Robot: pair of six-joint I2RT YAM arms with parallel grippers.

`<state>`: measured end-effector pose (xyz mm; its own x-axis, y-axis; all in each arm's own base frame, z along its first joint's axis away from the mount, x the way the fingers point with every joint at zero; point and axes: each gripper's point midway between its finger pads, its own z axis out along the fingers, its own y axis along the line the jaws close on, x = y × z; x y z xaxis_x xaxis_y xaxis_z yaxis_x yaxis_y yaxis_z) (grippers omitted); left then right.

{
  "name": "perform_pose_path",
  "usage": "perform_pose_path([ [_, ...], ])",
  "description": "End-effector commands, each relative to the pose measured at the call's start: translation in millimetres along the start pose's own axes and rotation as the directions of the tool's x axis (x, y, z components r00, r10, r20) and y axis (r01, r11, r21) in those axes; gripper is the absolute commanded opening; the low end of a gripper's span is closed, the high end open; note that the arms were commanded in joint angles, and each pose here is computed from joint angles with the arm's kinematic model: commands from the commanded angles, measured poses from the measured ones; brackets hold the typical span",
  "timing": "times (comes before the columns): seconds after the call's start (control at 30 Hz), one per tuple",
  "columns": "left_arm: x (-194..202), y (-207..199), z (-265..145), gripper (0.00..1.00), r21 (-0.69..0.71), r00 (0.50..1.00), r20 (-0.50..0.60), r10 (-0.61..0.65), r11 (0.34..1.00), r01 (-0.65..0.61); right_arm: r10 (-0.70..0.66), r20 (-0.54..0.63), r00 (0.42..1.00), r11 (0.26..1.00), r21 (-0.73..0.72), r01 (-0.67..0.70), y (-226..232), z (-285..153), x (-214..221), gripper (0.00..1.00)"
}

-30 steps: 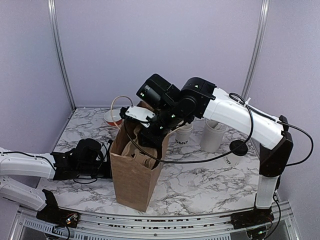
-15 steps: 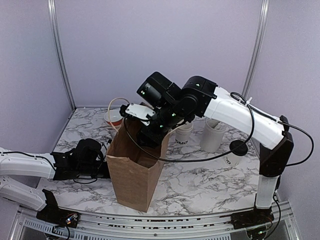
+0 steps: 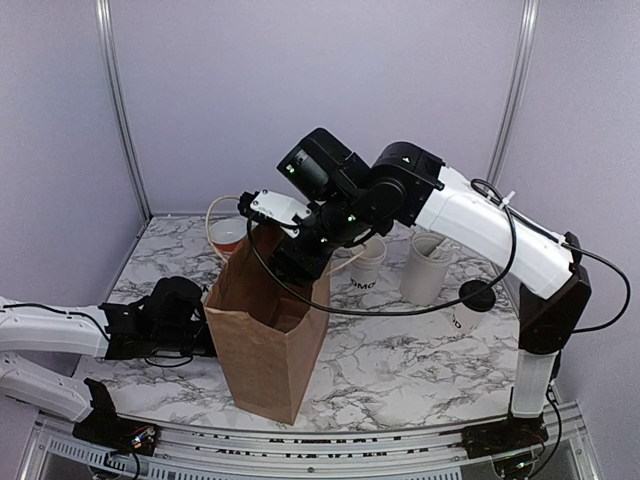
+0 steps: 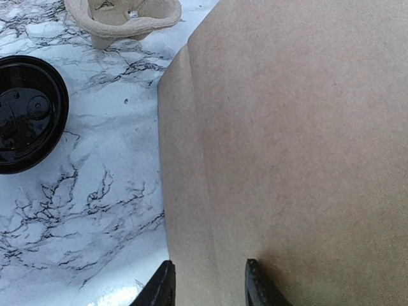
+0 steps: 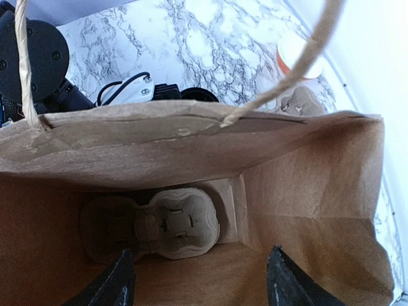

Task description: Pack the takeout coffee

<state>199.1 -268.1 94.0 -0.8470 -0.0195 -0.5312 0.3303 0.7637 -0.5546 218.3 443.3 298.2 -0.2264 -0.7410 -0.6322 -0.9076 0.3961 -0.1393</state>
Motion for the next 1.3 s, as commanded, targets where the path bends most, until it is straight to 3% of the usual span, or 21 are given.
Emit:
perform_pose_path([
  [0.0,-14.5,-11.3,-9.7,0.39,0.005,0.999,0.032,0.032,0.999,-0.032,0.016,0.096,0.995,1.0,0.02,-0.019,-2.6,-21.1,-23.1,0.7],
  [0.43,-34.9,-17.9,-23.7,0.39,-0.03,0.995,0.066,0.078,0.997,-0.076,0.046,0.336,0.941,0.992,0.099,-0.084,-24.8,-71.6,-63.9,0.88],
  [0.77,-64.8,-16.5,-50.8,0.39,-0.098,0.986,0.114,0.122,0.989,-0.111,0.081,0.498,0.863,0.965,0.179,-0.194,-57.2,-106.6,-79.6,0.91],
  [1.03,-93.8,-8.9,-80.6,0.4,-0.158,0.97,0.201,0.137,0.982,-0.106,0.176,0.598,0.782,0.895,0.235,-0.38,-112.4,-143.8,-54.8,0.91],
  [1.27,-122.1,-5.4,-106.0,0.42,-0.215,0.948,0.28,0.151,0.972,-0.091,0.245,0.669,0.702,0.803,0.266,-0.534,-142.0,-183.5,-5.9,0.93],
])
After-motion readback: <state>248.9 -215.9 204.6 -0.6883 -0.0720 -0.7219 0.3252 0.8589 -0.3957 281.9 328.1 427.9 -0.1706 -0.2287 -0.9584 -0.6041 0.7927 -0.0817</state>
